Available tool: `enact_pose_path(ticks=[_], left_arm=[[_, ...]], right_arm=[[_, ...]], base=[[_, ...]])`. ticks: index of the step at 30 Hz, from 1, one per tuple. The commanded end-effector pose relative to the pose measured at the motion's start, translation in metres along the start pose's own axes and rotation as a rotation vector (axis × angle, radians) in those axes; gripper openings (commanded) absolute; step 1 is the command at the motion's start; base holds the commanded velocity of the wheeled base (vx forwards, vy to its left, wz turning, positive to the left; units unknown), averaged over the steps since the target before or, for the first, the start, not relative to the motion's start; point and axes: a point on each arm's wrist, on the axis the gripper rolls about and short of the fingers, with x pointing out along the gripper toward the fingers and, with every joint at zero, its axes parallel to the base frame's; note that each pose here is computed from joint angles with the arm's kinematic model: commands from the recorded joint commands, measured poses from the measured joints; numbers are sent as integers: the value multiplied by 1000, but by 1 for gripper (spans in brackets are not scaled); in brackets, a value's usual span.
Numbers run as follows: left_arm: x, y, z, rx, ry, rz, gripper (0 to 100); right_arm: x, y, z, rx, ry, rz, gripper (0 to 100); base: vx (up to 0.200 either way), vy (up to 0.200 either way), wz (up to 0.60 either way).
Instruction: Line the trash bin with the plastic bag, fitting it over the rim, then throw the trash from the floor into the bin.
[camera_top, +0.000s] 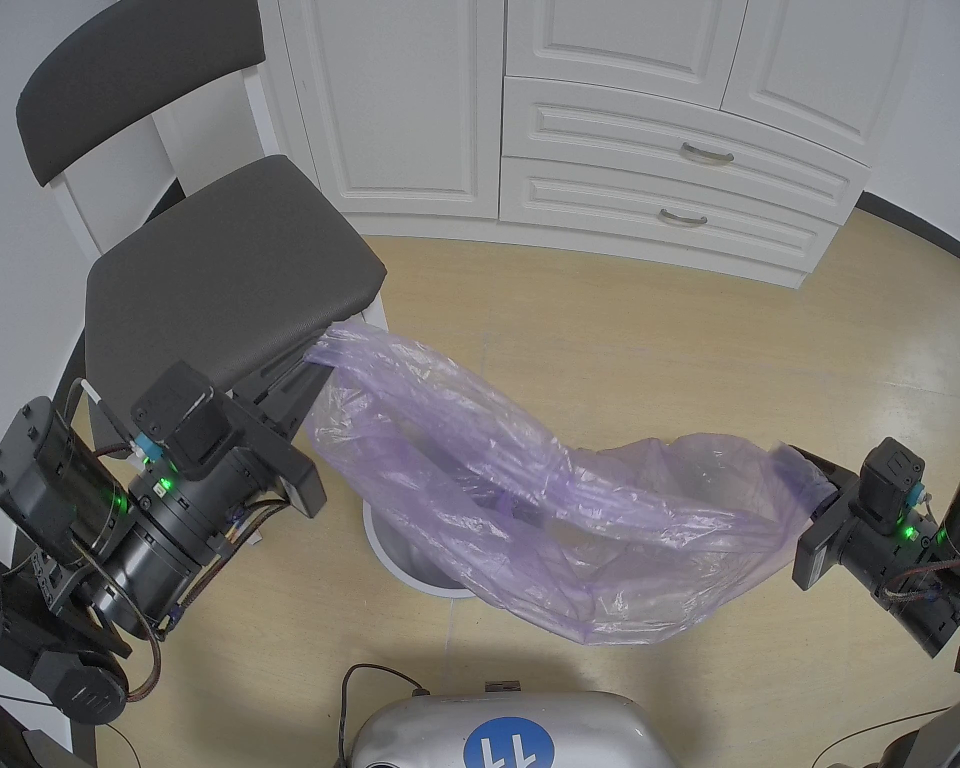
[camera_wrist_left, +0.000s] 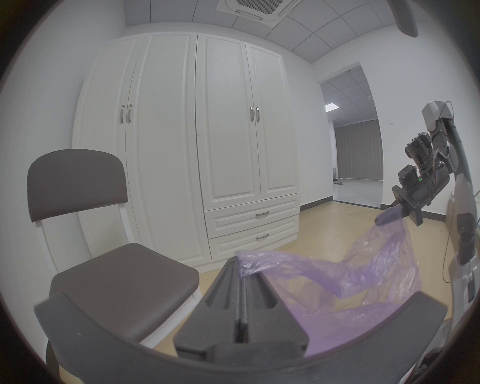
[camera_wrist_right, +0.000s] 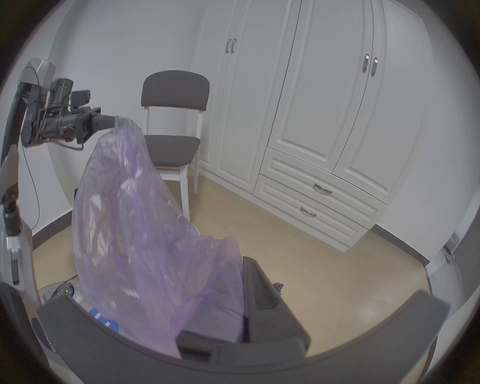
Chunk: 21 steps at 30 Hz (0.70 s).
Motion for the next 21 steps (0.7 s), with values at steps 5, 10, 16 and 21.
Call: enact_pose_path(ticks=[5,10,16,21], left_arm=[[8,-16,-7,-16,-2,-48,0],[7,-29,-3,-39,-15,-100,0],[8,-50,-10,-53,14,-172,0],[8,-62,-12,-64,18,-210,0]], right_arm=[[31,32,-3,69,-49,42,0],[50,55,-3,131,-153,43,0],[56,71,0,177,-222,72,0],[54,86,6,243,-246,135,0]], base=[[0,0,0],[0,0,0],[0,0,0],[0,0,0]])
